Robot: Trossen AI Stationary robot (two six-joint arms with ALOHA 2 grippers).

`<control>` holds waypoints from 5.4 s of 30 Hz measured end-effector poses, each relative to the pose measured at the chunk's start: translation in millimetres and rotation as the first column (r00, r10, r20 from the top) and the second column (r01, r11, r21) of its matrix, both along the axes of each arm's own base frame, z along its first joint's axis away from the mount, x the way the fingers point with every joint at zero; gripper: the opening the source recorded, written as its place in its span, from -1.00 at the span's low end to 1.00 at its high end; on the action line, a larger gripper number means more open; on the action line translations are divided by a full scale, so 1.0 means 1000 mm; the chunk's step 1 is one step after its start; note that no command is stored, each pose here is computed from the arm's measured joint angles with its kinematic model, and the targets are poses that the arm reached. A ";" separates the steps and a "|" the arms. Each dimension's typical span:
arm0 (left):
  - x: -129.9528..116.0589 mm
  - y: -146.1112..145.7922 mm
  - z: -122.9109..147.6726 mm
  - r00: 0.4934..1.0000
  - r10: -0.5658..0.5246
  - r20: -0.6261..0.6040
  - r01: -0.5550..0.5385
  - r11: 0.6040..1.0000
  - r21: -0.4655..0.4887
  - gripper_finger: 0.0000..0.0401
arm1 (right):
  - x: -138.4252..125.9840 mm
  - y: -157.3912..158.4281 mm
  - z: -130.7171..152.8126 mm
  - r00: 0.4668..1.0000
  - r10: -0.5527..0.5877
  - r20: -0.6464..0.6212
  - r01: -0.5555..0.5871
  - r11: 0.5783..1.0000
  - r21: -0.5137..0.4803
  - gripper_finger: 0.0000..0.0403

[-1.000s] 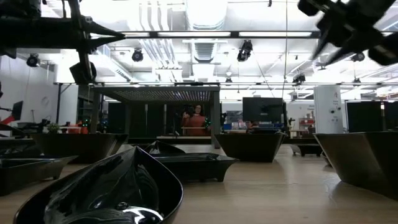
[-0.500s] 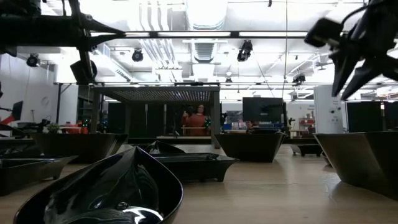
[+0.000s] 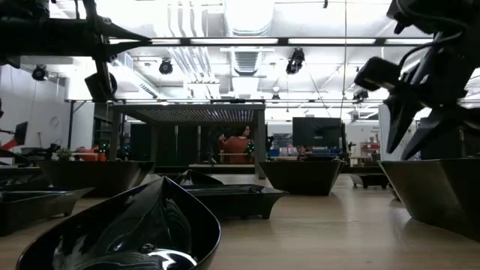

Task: Pick & Place Mini shaped plates
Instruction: Put the square plate on the right shelf

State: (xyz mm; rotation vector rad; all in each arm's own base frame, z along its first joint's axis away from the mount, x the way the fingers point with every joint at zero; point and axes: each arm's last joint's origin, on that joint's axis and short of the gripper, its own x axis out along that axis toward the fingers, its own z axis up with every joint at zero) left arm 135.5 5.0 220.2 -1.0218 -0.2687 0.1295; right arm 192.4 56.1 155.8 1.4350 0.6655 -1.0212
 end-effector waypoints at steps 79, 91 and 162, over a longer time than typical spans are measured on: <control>0.000 0.000 0.001 1.000 -0.003 0.012 0.003 1.000 -0.021 -1.00 | 0.004 -0.006 0.007 0.998 0.028 0.059 -0.030 0.999 0.035 -0.96; 0.000 0.000 0.001 1.000 -0.002 0.011 0.003 1.000 -0.017 -1.00 | -0.002 -0.008 0.043 0.971 0.058 0.232 -0.071 0.996 0.046 -0.96; 0.000 0.000 0.001 1.000 -0.003 0.012 0.003 1.000 -0.018 -1.00 | 0.146 -0.240 0.141 0.969 0.149 0.196 -0.106 0.971 -0.214 -0.96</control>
